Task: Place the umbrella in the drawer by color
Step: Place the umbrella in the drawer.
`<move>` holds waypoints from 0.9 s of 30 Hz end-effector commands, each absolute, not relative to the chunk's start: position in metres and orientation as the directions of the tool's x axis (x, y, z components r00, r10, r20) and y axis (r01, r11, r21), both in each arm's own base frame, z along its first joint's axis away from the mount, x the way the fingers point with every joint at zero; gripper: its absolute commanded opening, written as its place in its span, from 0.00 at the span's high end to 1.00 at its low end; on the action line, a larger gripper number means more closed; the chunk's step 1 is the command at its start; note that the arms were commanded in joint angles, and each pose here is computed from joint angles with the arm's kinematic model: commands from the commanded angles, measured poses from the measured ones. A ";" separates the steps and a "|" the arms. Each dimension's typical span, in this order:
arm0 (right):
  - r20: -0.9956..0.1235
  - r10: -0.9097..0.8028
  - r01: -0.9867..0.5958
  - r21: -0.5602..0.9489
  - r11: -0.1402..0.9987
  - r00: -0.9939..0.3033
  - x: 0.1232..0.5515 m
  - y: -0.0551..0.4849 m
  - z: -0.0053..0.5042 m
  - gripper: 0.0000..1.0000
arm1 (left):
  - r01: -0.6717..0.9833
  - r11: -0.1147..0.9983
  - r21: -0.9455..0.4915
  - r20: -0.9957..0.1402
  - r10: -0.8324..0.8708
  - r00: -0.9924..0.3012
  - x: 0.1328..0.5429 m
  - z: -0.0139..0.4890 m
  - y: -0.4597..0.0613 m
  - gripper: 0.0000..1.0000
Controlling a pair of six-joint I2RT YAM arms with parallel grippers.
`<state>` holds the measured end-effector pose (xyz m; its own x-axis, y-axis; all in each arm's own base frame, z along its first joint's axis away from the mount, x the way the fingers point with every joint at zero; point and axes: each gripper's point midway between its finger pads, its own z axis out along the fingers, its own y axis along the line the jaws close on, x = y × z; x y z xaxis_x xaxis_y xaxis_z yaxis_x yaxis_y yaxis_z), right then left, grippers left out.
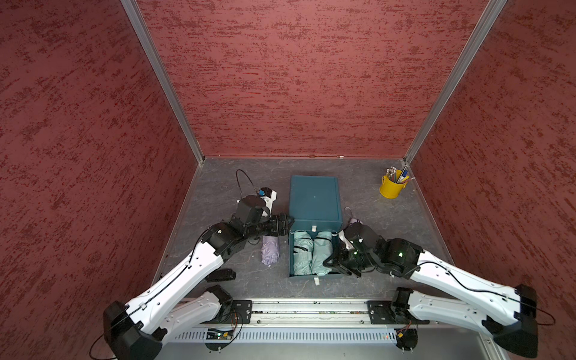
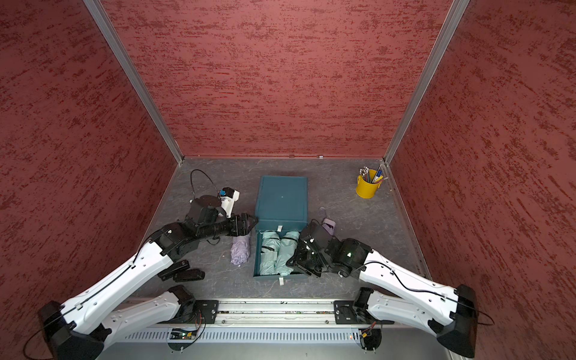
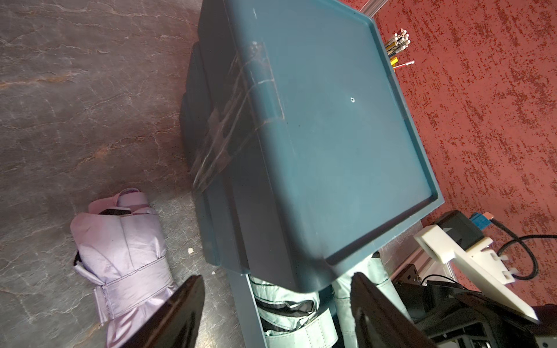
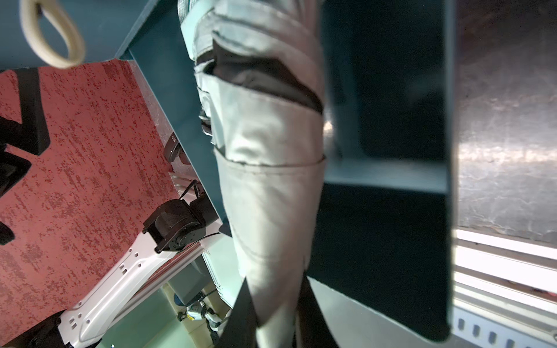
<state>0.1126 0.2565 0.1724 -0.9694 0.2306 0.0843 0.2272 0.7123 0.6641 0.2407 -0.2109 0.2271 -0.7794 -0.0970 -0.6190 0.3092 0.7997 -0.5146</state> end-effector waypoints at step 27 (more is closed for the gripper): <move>-0.246 0.152 -0.013 0.564 0.826 -0.957 0.143 0.242 0.207 0.48 | 0.304 0.816 -0.491 -0.652 -0.113 -0.750 0.247 0.234 -0.204 0.20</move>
